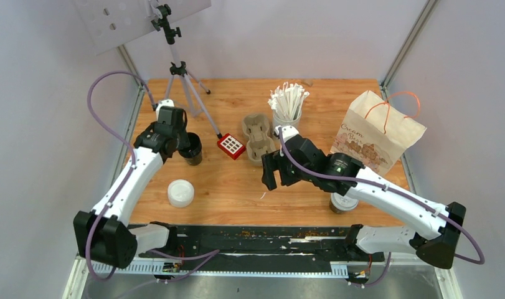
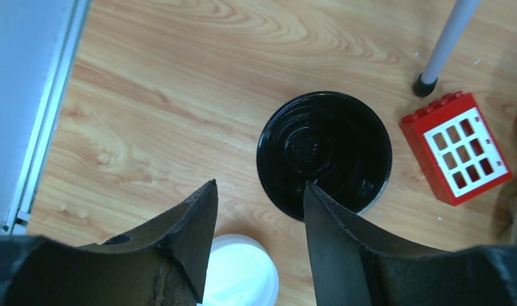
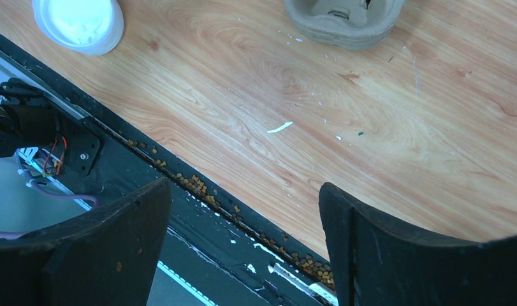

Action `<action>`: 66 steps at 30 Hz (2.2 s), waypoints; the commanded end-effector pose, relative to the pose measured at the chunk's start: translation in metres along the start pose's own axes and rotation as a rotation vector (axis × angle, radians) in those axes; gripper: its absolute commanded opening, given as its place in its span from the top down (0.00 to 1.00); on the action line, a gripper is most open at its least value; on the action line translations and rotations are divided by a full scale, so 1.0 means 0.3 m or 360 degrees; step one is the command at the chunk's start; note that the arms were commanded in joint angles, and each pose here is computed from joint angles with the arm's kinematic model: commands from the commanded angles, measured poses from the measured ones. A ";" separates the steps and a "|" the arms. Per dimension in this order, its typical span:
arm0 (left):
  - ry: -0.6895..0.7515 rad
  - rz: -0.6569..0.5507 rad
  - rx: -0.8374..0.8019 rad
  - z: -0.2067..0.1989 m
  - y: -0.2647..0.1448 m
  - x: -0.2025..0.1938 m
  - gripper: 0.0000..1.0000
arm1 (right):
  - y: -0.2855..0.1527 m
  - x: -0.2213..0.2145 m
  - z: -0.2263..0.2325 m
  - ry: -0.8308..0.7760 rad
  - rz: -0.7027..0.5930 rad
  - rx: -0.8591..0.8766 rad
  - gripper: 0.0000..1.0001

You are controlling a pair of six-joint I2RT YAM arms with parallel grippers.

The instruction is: Pack the takeout coffee

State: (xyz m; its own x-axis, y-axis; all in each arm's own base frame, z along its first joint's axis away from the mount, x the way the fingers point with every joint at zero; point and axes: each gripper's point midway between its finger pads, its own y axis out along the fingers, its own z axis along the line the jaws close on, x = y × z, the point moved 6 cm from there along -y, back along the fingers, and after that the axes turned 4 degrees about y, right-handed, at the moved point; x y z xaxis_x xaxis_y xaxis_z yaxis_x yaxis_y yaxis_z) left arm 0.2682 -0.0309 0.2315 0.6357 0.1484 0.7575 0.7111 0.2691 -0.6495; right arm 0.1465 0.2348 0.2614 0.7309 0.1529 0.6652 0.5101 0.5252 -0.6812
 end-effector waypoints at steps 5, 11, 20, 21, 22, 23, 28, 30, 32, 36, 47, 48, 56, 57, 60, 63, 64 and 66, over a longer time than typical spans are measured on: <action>0.0077 0.0086 -0.0116 -0.053 0.099 0.006 0.44 | -0.022 -0.048 -0.027 0.0045 -0.0010 0.0004 0.15; 0.0099 0.0090 -0.0123 -0.039 0.119 0.026 0.54 | -0.066 -0.080 -0.070 0.0067 -0.0040 -0.0040 0.15; 0.0142 0.0066 -0.0122 -0.027 0.125 0.037 0.57 | -0.074 -0.058 -0.087 0.0023 -0.0066 -0.0127 0.15; 0.0146 0.0068 -0.0144 -0.033 0.127 0.034 0.57 | -0.078 -0.054 -0.087 0.0017 -0.0065 -0.0132 0.15; 0.0152 0.0071 -0.0159 -0.037 0.129 0.033 0.58 | -0.080 -0.053 -0.087 0.0016 -0.0063 -0.0135 0.15; 0.0159 0.0082 -0.0162 -0.038 0.131 0.030 0.59 | -0.081 -0.053 -0.083 0.0012 -0.0057 -0.0123 0.15; 0.0172 0.0109 -0.0110 -0.026 0.137 0.023 0.61 | -0.074 -0.061 -0.079 0.0000 -0.0026 -0.0109 0.15; 0.0178 0.0109 -0.0093 -0.020 0.136 0.022 0.62 | -0.069 -0.063 -0.080 0.0006 -0.0020 -0.0116 0.15; 0.0189 0.0117 -0.0093 -0.020 0.139 0.018 0.61 | -0.068 -0.062 -0.078 0.0019 -0.0023 -0.0115 0.15; 0.0218 0.0139 -0.0099 -0.022 0.150 0.006 0.63 | -0.069 -0.062 -0.079 0.0043 -0.0039 -0.0114 0.15; 0.0254 0.0143 -0.0039 -0.002 0.147 0.003 0.64 | -0.058 -0.072 -0.084 0.0061 -0.0028 -0.0131 0.16; 0.0257 0.0138 -0.0021 0.003 0.144 0.007 0.63 | -0.055 -0.074 -0.083 0.0065 -0.0022 -0.0131 0.16; 0.0254 0.0134 -0.0079 -0.013 0.157 -0.002 0.62 | -0.047 -0.078 -0.085 0.0016 0.0001 -0.0134 0.16; 0.0257 0.0142 -0.0079 -0.014 0.162 -0.006 0.64 | -0.046 -0.077 -0.085 0.0012 0.0001 -0.0133 0.16; 0.0261 0.0148 -0.0063 -0.011 0.166 -0.010 0.67 | -0.046 -0.077 -0.086 0.0007 0.0000 -0.0136 0.16; 0.0269 0.0144 -0.0056 -0.005 0.168 -0.011 0.74 | -0.041 -0.081 -0.085 0.0017 0.0001 -0.0129 0.16; 0.0273 0.0143 -0.0068 -0.007 0.166 -0.011 0.76 | -0.039 -0.084 -0.086 0.0017 0.0005 -0.0130 0.16; 0.0281 0.0131 -0.0098 -0.012 0.158 -0.002 0.80 | -0.036 -0.089 -0.089 0.0014 0.0011 -0.0134 0.16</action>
State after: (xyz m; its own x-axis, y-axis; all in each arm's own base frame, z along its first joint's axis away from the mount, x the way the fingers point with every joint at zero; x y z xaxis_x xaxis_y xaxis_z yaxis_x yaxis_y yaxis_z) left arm 0.2967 -0.0231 0.1930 0.7554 0.0178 0.6551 0.6366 0.2174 -0.7399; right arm 0.1328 0.2001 0.2395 0.7512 0.1523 0.6423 0.5330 0.4342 -0.7262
